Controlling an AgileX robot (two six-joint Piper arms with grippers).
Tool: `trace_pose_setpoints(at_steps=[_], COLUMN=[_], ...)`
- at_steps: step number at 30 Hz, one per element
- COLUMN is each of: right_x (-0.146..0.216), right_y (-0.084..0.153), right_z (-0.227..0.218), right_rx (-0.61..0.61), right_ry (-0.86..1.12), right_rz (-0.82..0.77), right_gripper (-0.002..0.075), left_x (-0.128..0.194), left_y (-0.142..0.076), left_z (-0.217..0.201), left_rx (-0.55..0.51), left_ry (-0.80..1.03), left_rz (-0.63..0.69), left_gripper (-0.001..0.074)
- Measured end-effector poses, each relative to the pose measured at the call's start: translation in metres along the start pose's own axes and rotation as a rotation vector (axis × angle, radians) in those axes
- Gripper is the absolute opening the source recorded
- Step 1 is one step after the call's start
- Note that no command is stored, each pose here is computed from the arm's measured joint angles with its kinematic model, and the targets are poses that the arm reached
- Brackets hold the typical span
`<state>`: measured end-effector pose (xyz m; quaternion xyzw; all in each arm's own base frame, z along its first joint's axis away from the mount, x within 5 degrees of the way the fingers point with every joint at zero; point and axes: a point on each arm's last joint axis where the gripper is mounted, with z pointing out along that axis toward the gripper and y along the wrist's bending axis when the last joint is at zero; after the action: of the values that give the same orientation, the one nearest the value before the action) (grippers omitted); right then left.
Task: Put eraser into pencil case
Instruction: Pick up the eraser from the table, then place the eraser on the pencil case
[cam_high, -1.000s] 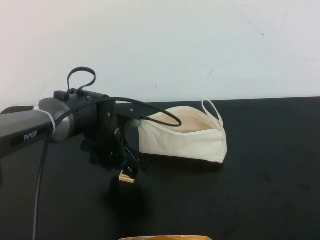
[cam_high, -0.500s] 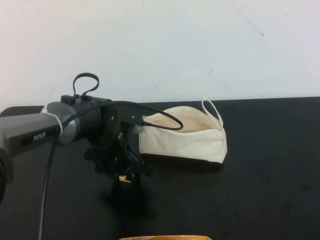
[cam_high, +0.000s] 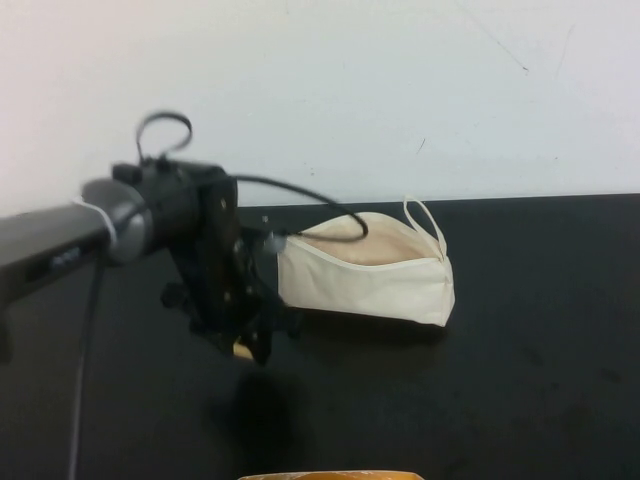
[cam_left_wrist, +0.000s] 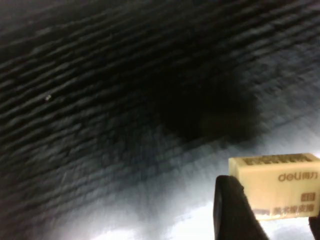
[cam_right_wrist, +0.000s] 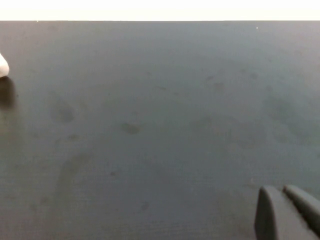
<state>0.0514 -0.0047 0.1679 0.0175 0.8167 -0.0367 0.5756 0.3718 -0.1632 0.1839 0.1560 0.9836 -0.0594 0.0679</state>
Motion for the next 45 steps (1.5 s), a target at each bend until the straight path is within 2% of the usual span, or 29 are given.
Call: trace_pose_setpoints(at_steps=[4, 8, 12, 15, 23, 28, 30, 33, 35, 37, 40, 45], right_x=[0.0, 0.0, 0.0, 0.0, 0.0, 0.0, 0.0, 0.0, 0.0, 0.0, 0.0, 0.0], right_y=[0.0, 0.0, 0.0, 0.0, 0.0, 0.0, 0.0, 0.0, 0.0, 0.0, 0.0, 0.0], right_z=[0.0, 0.0, 0.0, 0.0, 0.0, 0.0, 0.0, 0.0, 0.0, 0.0, 0.0, 0.0], right_rx=[0.0, 0.0, 0.0, 0.0, 0.0, 0.0, 0.0, 0.0, 0.0, 0.0, 0.0, 0.0], right_ry=[0.0, 0.0, 0.0, 0.0, 0.0, 0.0, 0.0, 0.0, 0.0, 0.0, 0.0, 0.0], right_rz=[0.0, 0.0, 0.0, 0.0, 0.0, 0.0, 0.0, 0.0, 0.0, 0.0, 0.0, 0.0], right_gripper=[-0.0001, -0.0001, -0.0001, -0.0001, -0.0001, -0.0001, -0.0001, -0.0001, -0.0001, -0.0001, -0.0001, -0.0001], left_x=[0.0, -0.006, -0.02, -0.03, -0.046, -0.05, -0.051, -0.052, -0.052, -0.051, -0.052, -0.053], left_y=[-0.004, -0.011, -0.016, -0.019, -0.027, -0.029, -0.029, -0.03, -0.03, -0.031, -0.034, -0.037], left_z=[-0.05, -0.107, -0.131, -0.122, -0.079, -0.071, -0.068, -0.063, -0.062, -0.062, -0.069, -0.103], left_rx=[0.01, 0.039, 0.089, 0.134, 0.245, 0.271, 0.276, 0.278, 0.277, 0.284, 0.3, 0.317], left_ry=[-0.099, -0.348, -0.579, -0.63, -0.611, -0.62, -0.615, -0.609, -0.606, -0.589, -0.571, -0.619], left_rz=[0.027, 0.043, 0.04, 0.026, 0.045, 0.069, 0.069, 0.069, 0.07, 0.082, 0.106, 0.104], left_gripper=[0.0281, 0.0281, 0.0281, 0.0281, 0.0281, 0.0286, 0.0335, 0.0452, 0.0487, 0.0491, 0.0426, 0.012])
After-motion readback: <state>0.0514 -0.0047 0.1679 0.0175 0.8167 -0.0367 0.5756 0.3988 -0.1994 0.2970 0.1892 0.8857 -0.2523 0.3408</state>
